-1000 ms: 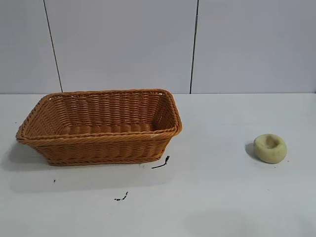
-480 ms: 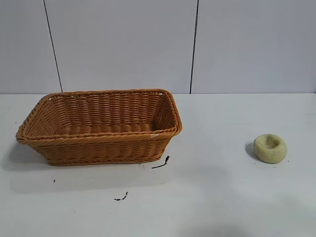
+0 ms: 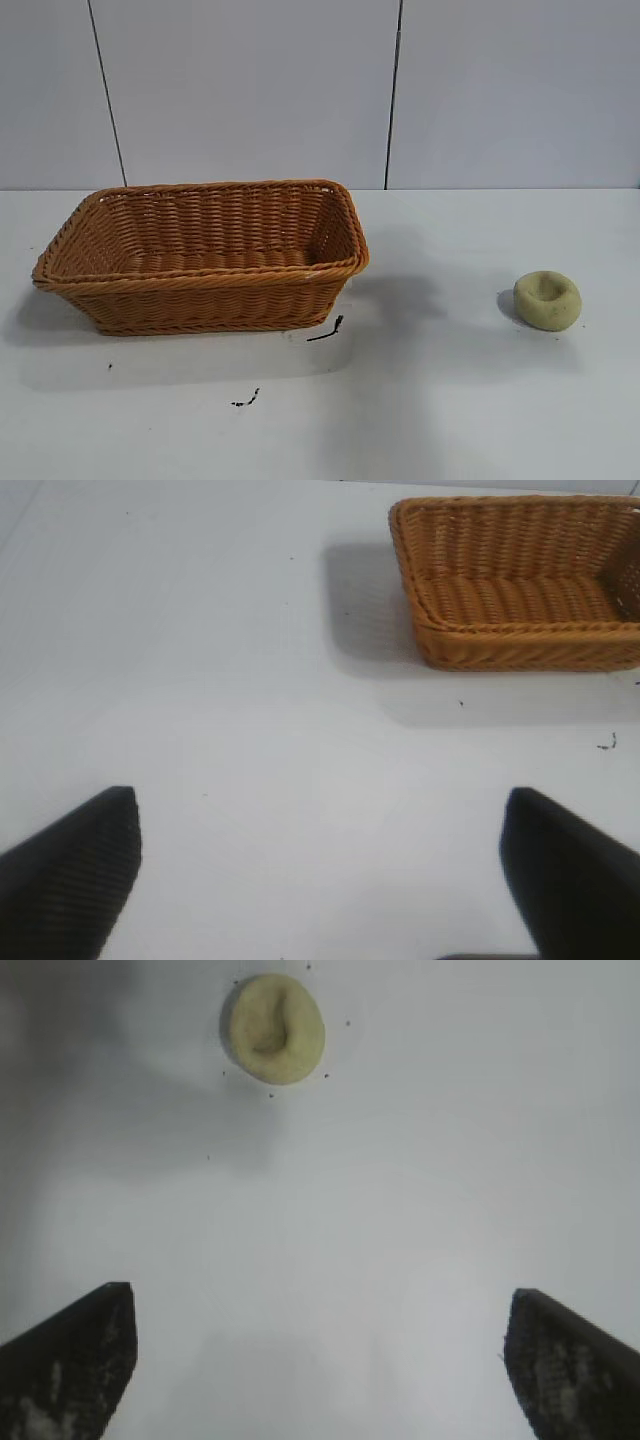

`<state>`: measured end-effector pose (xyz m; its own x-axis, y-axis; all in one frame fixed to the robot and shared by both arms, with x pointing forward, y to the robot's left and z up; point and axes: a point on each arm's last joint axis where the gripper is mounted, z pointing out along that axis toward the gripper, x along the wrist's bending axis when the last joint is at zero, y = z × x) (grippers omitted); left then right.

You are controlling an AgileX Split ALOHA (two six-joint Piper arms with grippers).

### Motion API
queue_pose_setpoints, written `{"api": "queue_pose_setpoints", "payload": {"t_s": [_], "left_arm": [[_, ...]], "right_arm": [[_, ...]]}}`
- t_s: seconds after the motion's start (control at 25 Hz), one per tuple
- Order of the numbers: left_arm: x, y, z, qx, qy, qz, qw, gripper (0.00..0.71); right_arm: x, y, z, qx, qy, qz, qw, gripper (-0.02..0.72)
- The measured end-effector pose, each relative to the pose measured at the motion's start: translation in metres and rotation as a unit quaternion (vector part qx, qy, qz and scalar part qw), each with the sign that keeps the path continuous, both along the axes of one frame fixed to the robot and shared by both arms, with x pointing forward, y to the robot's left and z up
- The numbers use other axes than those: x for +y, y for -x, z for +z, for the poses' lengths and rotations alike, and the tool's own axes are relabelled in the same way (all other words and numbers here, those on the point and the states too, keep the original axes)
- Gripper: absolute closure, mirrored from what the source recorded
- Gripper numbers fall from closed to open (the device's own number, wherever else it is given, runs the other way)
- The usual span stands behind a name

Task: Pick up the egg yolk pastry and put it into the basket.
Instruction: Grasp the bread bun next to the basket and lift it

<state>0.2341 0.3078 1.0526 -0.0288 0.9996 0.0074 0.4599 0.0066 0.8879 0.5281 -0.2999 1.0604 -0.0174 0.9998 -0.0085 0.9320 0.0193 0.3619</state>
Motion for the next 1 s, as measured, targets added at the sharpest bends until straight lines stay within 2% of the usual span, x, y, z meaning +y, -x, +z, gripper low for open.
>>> {"api": "queue_pose_setpoints", "payload": {"t_s": [0.2, 0.52, 0.72, 1.0], "left_arm": [[0.0, 0.0, 0.0, 0.0, 0.0, 0.0, 1.0, 0.014], [0.0, 0.0, 0.0, 0.0, 0.0, 0.0, 1.0, 0.014], [0.0, 0.0, 0.0, 0.0, 0.0, 0.0, 1.0, 0.014], [0.0, 0.0, 0.0, 0.0, 0.0, 0.0, 1.0, 0.014]], "right_arm": [[0.0, -0.059, -0.03, 0.031, 0.001, 0.004, 0.999, 0.01], [0.007, -0.09, -0.068, 0.066, -0.036, 0.014, 0.997, 0.01], [0.008, -0.091, -0.072, 0.071, -0.036, 0.019, 0.997, 0.01], [0.033, -0.091, -0.072, 0.07, -0.024, 0.056, 0.996, 0.01]]}}
